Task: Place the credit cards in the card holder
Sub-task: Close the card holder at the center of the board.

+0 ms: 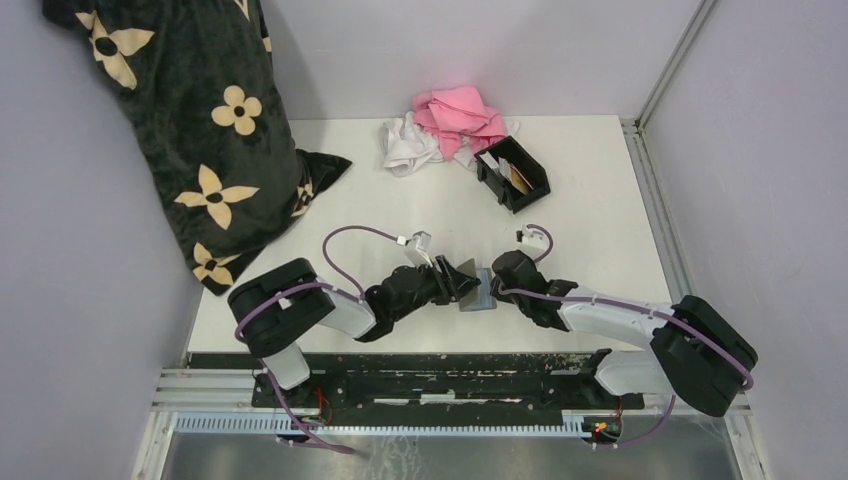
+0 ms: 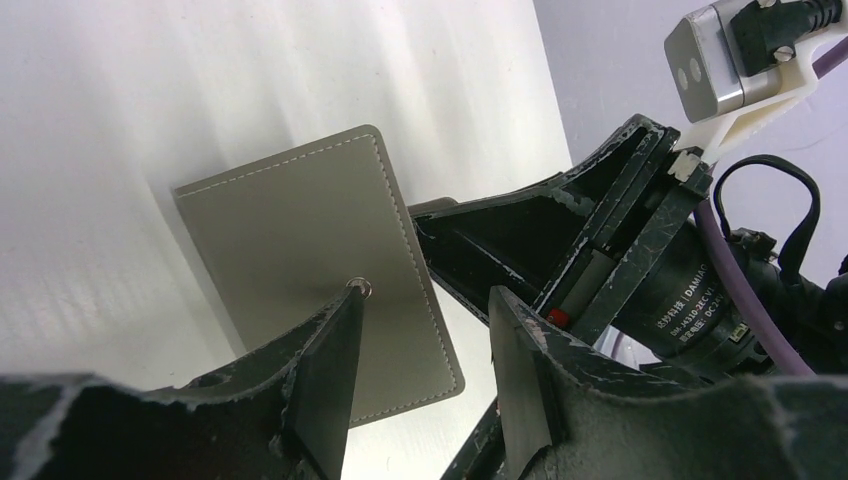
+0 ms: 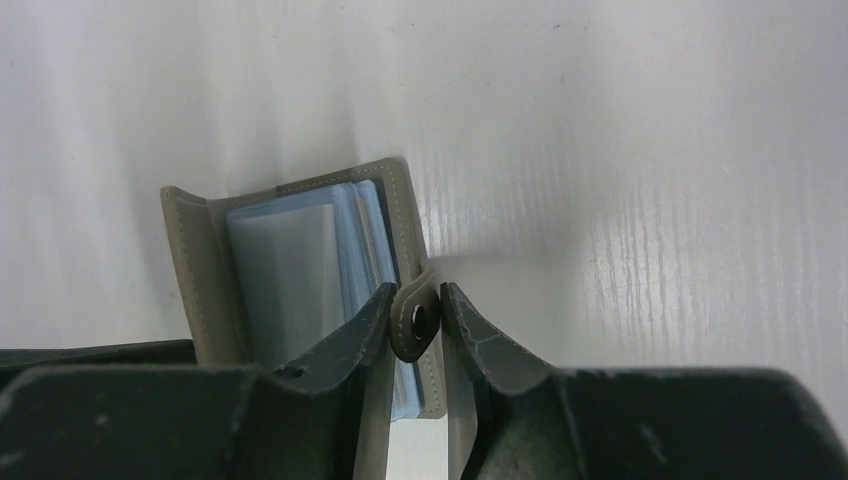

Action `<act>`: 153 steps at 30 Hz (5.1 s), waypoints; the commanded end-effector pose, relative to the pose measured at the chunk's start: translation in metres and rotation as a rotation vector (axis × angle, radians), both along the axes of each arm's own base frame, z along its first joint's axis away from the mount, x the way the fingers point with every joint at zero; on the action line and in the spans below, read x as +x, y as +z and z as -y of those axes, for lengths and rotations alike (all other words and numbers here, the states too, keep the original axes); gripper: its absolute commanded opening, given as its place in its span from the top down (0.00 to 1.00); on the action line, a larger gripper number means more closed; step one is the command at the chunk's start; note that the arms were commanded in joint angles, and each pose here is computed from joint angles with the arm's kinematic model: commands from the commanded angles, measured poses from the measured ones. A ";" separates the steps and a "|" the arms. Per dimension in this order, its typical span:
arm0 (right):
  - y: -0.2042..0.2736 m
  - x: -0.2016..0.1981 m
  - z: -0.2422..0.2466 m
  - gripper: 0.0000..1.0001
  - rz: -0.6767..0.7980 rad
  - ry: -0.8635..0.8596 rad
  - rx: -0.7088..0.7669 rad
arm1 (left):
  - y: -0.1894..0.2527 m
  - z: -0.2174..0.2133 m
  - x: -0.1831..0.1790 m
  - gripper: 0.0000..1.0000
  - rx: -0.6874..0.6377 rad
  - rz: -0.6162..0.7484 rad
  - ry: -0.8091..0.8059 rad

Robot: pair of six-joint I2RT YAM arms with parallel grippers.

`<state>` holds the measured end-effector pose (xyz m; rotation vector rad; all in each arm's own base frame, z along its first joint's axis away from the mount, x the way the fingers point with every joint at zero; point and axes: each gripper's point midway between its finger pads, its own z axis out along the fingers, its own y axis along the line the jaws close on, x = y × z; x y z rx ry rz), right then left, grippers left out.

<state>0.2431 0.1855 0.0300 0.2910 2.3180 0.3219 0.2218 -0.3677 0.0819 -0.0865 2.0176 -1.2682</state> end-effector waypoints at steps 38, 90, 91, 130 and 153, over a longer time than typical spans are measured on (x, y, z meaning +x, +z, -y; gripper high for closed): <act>0.035 0.010 0.012 0.69 0.107 0.009 -0.057 | -0.021 -0.001 -0.012 0.46 -0.189 -0.211 0.144; 0.055 0.048 0.030 0.64 0.113 0.091 -0.236 | -0.082 -0.001 0.015 0.38 0.679 -0.209 0.054; 0.054 0.049 0.030 0.65 0.112 0.094 -0.234 | -0.083 -0.002 0.016 0.38 0.686 -0.210 0.045; 0.056 0.076 0.012 0.87 0.077 0.191 -0.171 | -0.094 -0.029 0.041 0.38 0.742 -0.274 -0.015; 0.037 0.065 -0.013 0.99 0.004 0.298 -0.106 | -0.104 -0.017 0.053 0.39 0.787 -0.299 -0.020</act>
